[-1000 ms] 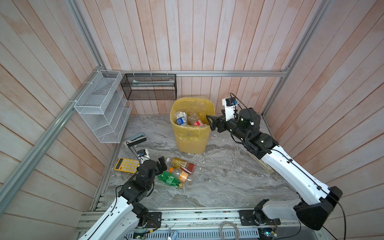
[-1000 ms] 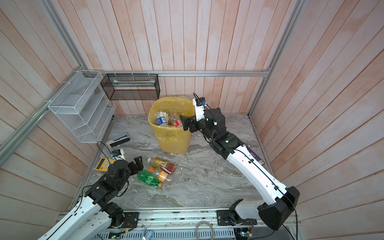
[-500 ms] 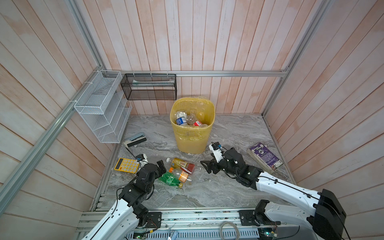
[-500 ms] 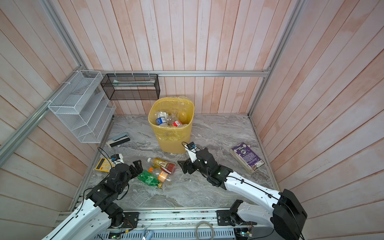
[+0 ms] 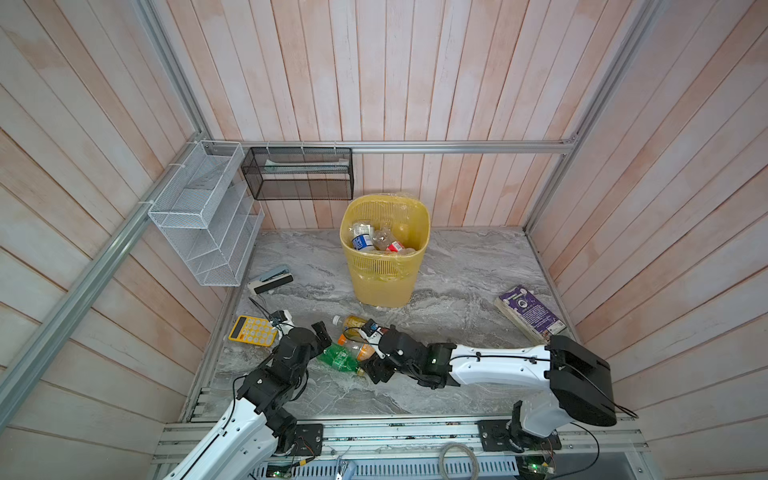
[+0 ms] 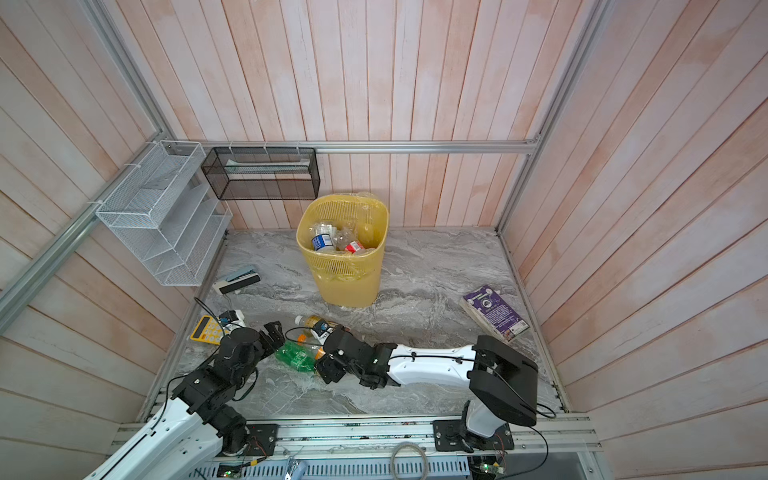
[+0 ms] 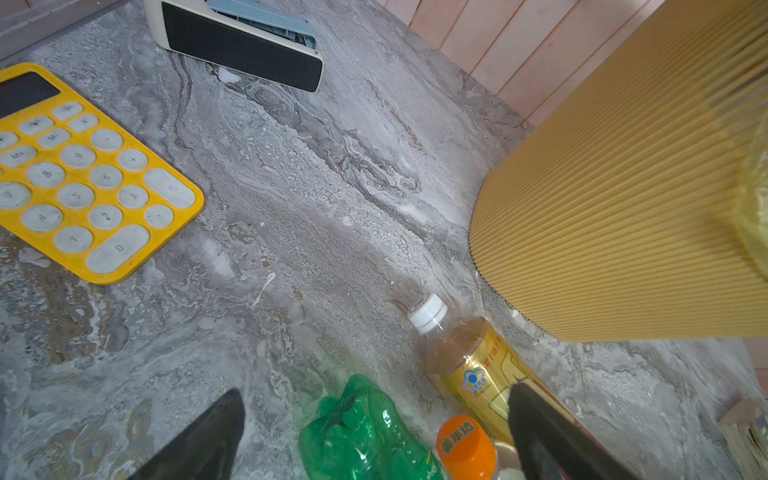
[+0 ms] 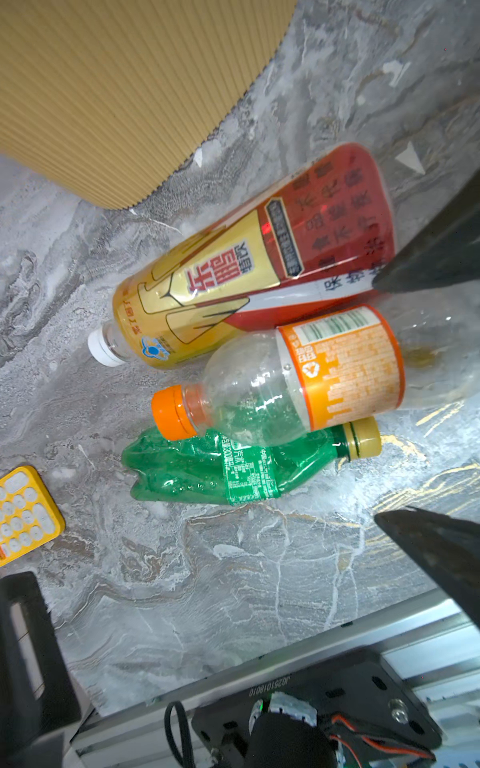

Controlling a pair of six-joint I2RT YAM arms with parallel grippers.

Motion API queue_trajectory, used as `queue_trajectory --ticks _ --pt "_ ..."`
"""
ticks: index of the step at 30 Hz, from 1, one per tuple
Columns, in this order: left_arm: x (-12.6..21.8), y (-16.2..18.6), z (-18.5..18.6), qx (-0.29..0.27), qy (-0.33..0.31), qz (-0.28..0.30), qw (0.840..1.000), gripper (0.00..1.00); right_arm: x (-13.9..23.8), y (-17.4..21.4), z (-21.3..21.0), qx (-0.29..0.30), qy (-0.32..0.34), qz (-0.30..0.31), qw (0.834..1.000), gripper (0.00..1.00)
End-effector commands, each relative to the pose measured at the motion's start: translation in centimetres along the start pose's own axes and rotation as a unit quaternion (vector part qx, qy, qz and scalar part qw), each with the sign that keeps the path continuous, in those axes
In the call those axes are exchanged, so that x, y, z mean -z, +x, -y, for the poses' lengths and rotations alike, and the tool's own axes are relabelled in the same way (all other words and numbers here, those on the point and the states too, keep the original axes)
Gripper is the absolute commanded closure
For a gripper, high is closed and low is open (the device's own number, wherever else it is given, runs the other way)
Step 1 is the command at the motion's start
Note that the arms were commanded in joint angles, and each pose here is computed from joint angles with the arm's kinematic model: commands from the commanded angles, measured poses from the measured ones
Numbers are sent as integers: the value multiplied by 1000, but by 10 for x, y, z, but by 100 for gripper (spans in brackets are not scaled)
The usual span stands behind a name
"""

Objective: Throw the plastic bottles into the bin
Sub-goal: 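Reach the right gripper to the orange-capped bottle in the pile, then lower the right gripper onto the orange-capped bottle and close it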

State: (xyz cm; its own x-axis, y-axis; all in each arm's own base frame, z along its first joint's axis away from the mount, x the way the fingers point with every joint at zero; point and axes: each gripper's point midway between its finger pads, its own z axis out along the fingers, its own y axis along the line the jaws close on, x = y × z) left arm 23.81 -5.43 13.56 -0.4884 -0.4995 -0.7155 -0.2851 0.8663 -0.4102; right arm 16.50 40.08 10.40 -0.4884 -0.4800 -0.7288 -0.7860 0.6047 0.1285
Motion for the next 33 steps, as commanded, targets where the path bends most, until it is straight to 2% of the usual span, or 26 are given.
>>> queue_trajectory --ticks 1,8,24,33 --pt "0 0 -5 2 -9 1 1000 0 -7 5 8 2 32 -21 999 20" --pt "-2 4 -8 1 -15 -3 1000 0 -23 12 20 24 76 -46 996 21" --pt "-2 5 -9 -1 -17 -4 1000 0 -47 32 16 45 58 -108 991 24" --pt "-2 4 -9 -2 -18 -3 1000 0 -54 35 20 43 48 -123 990 25"
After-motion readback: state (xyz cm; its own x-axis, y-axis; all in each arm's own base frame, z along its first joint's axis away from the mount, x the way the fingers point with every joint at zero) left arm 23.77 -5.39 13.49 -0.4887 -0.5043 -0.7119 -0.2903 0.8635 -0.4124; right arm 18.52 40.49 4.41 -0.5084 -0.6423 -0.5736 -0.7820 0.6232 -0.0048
